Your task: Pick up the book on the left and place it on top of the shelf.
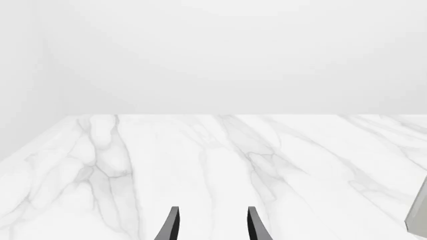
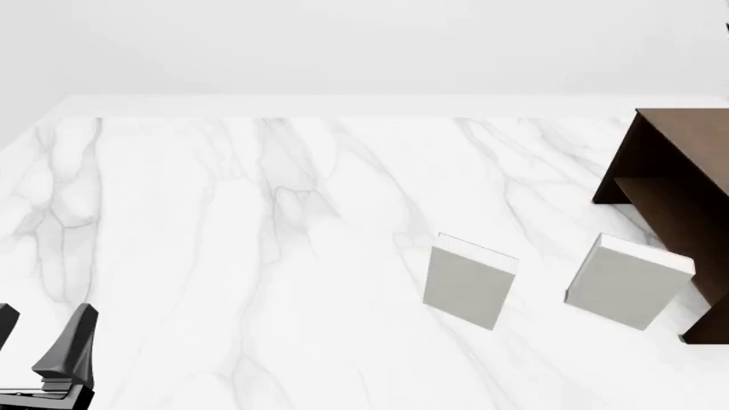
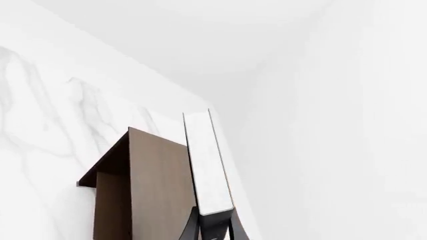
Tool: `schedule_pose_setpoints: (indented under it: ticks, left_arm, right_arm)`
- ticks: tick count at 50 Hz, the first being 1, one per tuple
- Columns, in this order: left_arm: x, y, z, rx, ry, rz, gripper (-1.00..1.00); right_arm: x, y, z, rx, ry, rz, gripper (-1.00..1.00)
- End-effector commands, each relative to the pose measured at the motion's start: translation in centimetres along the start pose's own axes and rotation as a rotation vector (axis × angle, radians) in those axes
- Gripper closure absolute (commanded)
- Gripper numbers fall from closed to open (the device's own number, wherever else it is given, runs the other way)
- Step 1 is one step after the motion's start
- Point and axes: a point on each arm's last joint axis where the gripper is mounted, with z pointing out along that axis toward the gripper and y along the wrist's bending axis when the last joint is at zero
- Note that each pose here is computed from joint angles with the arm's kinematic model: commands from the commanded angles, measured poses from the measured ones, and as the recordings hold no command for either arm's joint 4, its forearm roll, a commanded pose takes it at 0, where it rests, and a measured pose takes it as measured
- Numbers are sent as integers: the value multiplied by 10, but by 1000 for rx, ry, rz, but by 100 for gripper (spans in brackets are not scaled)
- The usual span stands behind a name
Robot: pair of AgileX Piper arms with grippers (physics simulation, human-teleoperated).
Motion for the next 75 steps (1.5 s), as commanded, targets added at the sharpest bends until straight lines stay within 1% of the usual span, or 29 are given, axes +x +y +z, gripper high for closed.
schedule_pose_setpoints:
  ticks: [1,16,25,37,49,58,63,75]
  left_arm:
    - [0,0,0,0,0,0,-100]
    - [0,0,0,0,0,0,-100]
    - [0,0,0,0,0,0,-100]
    - [0,0,0,0,0,0,-100]
    - [0,0,0,0,0,0,-100]
    - [0,0,0,0,0,0,-100]
    - [0,0,0,0,0,0,-100]
    - [0,0,0,0,0,0,-100]
  right_arm:
    - [3,-6,14,34,-2,10,100]
    - [12,-10,30,49,23,-13,100]
    - [20,-1,39,33,36,-30,100]
    - [29,-1,44,43,53,-29,100]
    - [39,-7,47,68,76,-34,100]
    - [47,-2,48,66,88,-38,100]
    - [47,-3,48,66,90,-36,100]
    - [55,1,55,65,100,-39,100]
